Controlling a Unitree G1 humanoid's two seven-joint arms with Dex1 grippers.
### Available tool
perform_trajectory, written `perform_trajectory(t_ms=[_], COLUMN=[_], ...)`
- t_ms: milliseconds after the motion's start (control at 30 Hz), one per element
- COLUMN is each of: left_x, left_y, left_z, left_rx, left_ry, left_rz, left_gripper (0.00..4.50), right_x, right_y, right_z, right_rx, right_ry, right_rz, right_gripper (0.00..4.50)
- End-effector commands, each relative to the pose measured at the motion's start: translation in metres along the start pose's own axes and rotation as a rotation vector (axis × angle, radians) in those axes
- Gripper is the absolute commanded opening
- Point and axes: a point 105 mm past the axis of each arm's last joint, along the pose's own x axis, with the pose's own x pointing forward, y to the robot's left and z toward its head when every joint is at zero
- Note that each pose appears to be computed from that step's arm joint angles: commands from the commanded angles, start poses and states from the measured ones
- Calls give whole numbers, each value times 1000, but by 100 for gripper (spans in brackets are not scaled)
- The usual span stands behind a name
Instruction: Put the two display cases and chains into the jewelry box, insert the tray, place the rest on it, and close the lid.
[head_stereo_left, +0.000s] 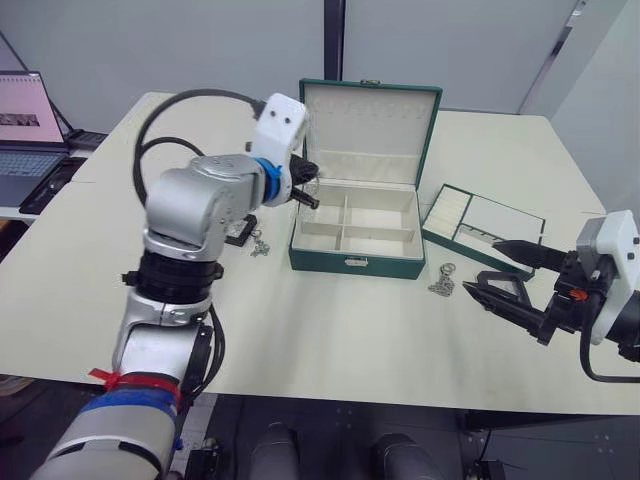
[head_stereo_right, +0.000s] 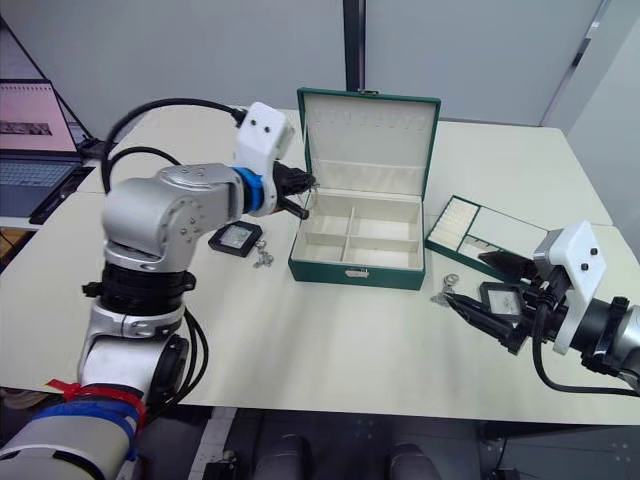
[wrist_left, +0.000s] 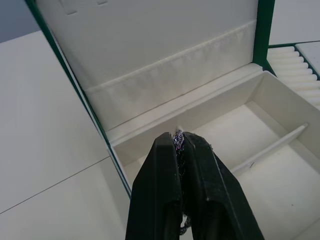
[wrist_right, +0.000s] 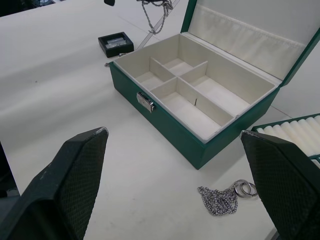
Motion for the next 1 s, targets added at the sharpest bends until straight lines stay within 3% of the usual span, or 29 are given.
perform_trajectory(t_ms=[33, 367, 1000], left_x=[0, 23, 68], left_y=[-2, -7, -5], left_z=[20, 20, -14], left_rx=[39, 55, 100], left_ry=[-64, -78, -39], left_rz=[5, 0, 41], left_gripper=[1, 1, 1], right_x=[-3, -5, -10], right_y=[2, 5, 8], right_z=[14, 15, 14], right_rx=[-42, -43, -42], right_ry=[-54, -56, -30], right_rz=[-14, -25, -39], right_gripper=[450, 450, 450])
